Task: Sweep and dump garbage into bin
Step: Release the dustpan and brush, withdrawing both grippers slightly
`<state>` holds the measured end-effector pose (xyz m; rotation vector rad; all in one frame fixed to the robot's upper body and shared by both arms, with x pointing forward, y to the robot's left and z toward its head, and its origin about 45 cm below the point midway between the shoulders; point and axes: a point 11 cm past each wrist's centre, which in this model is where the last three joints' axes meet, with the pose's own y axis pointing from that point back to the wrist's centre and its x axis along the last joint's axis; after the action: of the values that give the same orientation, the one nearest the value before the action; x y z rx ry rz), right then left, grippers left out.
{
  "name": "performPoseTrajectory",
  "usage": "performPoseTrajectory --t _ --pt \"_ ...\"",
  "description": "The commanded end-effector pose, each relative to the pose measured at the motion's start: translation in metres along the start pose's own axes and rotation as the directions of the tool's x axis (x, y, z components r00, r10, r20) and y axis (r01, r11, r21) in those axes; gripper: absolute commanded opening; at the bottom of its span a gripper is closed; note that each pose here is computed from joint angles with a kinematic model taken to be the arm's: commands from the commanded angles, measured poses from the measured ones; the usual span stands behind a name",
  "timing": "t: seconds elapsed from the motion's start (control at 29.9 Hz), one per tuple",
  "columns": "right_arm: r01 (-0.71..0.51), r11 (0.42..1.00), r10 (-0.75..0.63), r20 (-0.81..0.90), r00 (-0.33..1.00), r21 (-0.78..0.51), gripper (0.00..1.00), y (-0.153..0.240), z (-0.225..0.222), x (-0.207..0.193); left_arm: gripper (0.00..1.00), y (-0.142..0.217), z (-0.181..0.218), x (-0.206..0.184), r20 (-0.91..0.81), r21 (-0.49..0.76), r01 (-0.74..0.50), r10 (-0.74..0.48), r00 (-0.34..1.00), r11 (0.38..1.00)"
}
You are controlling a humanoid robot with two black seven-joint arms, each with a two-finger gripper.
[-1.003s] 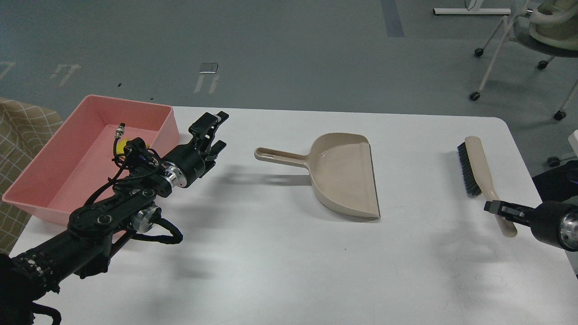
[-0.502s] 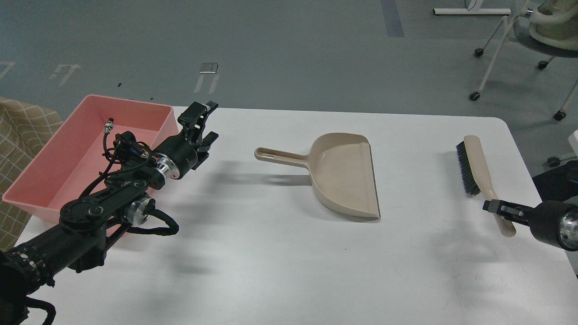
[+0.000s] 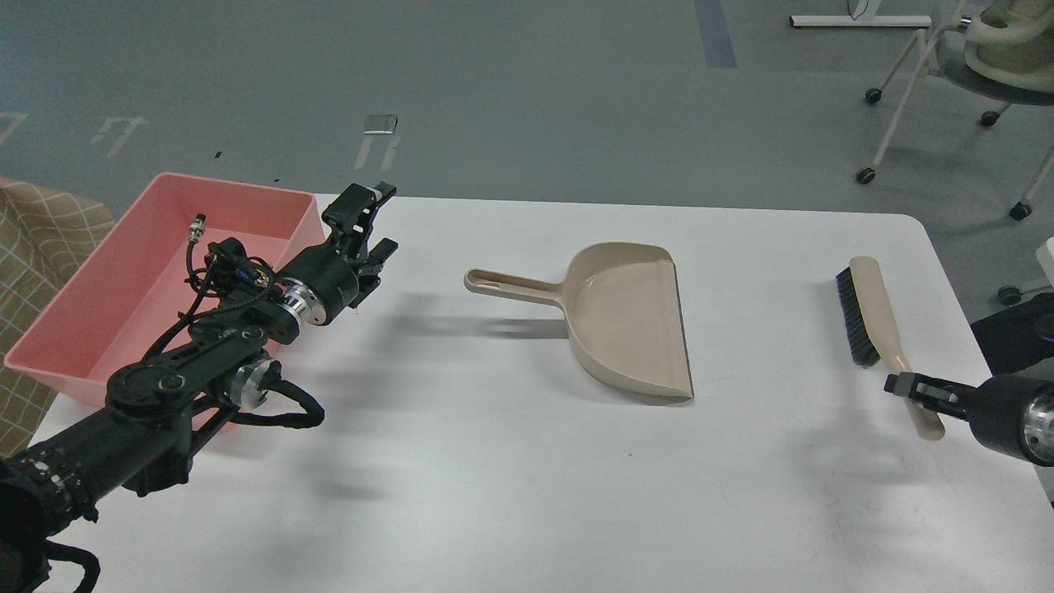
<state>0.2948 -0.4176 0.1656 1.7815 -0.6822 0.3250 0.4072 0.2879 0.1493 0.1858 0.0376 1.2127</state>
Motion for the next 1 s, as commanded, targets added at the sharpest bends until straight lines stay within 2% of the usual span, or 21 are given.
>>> performPoseTrajectory --t 0.0,0.07,0.13,0.17,0.2,0.27,0.3,0.43,0.7,0.77,0.87,0.9,0.94,0.97 --pt "0.002 1.000 -0.002 -0.002 1.000 0.000 0.75 0.0000 -0.0001 -0.0005 0.97 -0.0001 -0.0002 0.0003 0.001 0.000 -0.003 0.003 1.000 1.000" --pt "0.003 1.000 -0.003 -0.004 1.000 -0.005 0.46 0.0011 0.0015 -0.0003 0.97 0.0001 0.0001 0.0008 0.002 0.000 -0.004 0.004 1.000 1.000" --pt "0.004 1.000 -0.004 -0.004 1.000 -0.009 0.39 0.0011 0.0026 -0.0009 0.97 -0.0001 -0.0002 0.0005 0.001 0.000 -0.004 0.004 1.000 1.000" --pt "0.007 1.000 -0.007 -0.003 1.000 -0.011 0.39 0.0010 0.0033 -0.0021 0.97 0.0002 -0.0001 0.0012 0.002 0.001 -0.005 0.005 1.000 1.000" --pt "0.008 1.000 -0.008 -0.003 1.000 -0.013 0.41 0.0009 0.0042 -0.0027 0.97 0.0002 -0.0001 0.0012 0.002 0.001 -0.005 0.005 1.000 1.000" --pt "0.004 1.000 -0.004 0.010 1.000 -0.015 0.86 -0.0006 0.0055 -0.0025 0.97 0.0002 -0.0001 0.0015 -0.003 0.000 -0.008 0.008 1.000 1.000" --pt "0.001 1.000 -0.001 0.012 1.000 -0.014 0.93 -0.0002 0.0054 -0.0016 0.97 0.0001 0.0002 0.0010 -0.004 -0.001 -0.007 0.007 1.000 1.000" --pt "-0.004 1.000 0.004 0.019 1.000 -0.012 0.98 -0.0014 0.0050 -0.0005 0.97 0.0002 -0.0001 0.0015 -0.003 0.000 -0.008 0.008 1.000 1.000" --pt "-0.003 1.000 0.004 0.020 1.000 -0.007 0.98 -0.0017 0.0039 -0.0008 0.97 0.0001 0.0002 0.0010 -0.004 -0.001 -0.007 0.007 1.000 1.000" --pt "0.004 1.000 -0.004 0.018 1.000 -0.002 0.88 -0.0023 0.0020 -0.0035 0.97 0.0005 0.0000 0.0022 -0.002 0.001 -0.009 0.009 1.000 1.000" --pt "0.010 1.000 -0.010 0.007 1.000 -0.007 0.39 -0.0005 0.0029 -0.0046 0.97 0.0004 0.0003 0.0016 -0.003 0.000 -0.006 0.006 1.000 1.000" --pt "0.015 1.000 -0.015 0.007 1.000 -0.013 0.04 -0.0010 0.0042 -0.0066 0.97 0.0007 -0.0001 0.0026 -0.004 0.002 -0.007 0.007 1.000 1.000" --pt "0.015 1.000 -0.015 0.007 1.000 -0.024 0.00 -0.0011 0.0066 -0.0065 0.97 0.0007 -0.0001 0.0025 -0.006 0.002 -0.007 0.007 1.000 1.000" --pt "0.015 1.000 -0.015 0.009 1.000 -0.027 0.00 -0.0014 0.0073 -0.0068 0.97 0.0007 -0.0001 0.0027 -0.008 0.002 -0.008 0.008 1.000 1.000"
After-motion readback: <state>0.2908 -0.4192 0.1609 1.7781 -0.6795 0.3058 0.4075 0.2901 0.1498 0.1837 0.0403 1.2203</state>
